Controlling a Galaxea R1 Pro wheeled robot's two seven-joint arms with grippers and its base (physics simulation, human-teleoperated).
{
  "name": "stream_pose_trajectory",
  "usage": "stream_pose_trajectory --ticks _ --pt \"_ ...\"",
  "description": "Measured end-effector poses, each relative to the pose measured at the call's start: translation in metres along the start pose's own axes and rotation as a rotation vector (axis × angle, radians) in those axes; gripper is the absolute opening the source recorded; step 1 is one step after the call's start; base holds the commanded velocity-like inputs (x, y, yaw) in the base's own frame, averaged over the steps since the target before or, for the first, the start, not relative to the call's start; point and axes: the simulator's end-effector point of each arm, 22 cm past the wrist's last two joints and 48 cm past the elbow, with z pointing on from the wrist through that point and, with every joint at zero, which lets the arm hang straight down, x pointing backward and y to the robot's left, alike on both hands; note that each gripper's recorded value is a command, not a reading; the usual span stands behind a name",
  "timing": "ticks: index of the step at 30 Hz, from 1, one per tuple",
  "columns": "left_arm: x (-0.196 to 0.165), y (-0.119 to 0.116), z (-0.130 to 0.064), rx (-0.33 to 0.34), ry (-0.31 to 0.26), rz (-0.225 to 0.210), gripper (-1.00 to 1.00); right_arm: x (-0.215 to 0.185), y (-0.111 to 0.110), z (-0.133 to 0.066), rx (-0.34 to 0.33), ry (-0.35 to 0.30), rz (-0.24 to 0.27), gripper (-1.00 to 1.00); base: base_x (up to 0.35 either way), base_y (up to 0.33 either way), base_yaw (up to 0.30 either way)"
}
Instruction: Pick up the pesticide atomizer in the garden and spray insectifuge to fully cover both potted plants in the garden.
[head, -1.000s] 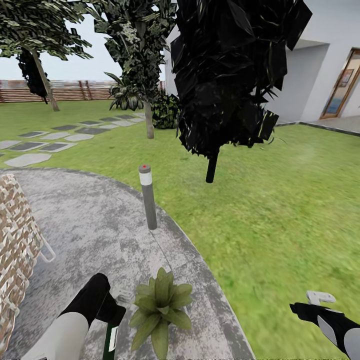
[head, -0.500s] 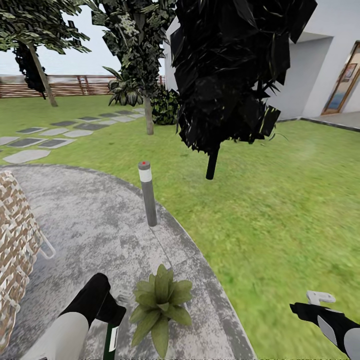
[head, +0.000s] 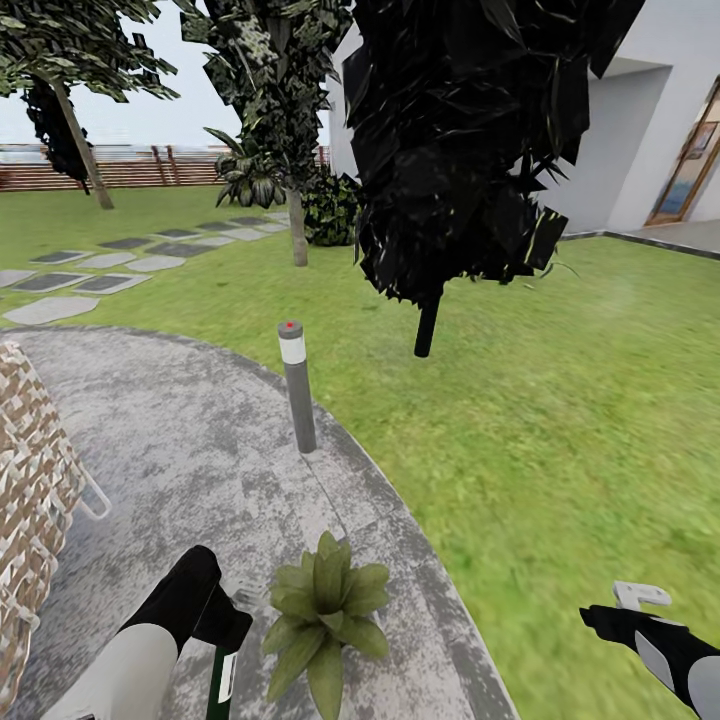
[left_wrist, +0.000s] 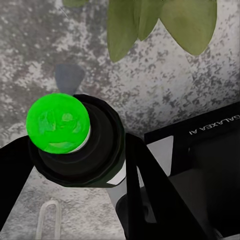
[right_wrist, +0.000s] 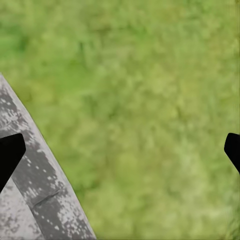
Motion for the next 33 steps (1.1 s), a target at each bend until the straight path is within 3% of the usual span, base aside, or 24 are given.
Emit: stream_pose_trajectory --ticks 13,21,33 --pt "0.002 0.0005 0.0045 0.0 0.01 0.0 -1.0 0.0051 0.0003 0.0029 0.001 0.011 -0.003 1.0 0.138 0.0 0.0" --pt "0.0006 0.0005 0.0038 -0.021 0.02 0.037 -1.0 0.0053 0.0003 0.003 0.001 0.011 -0.003 1.0 0.027 0.0 0.0" --pt "0.0026 0.0089 0.003 -0.033 0.022 0.031 -1.0 0.0066 0.0004 0.0038 0.002 0.014 -0.004 1.0 0.104 0.022 0.0"
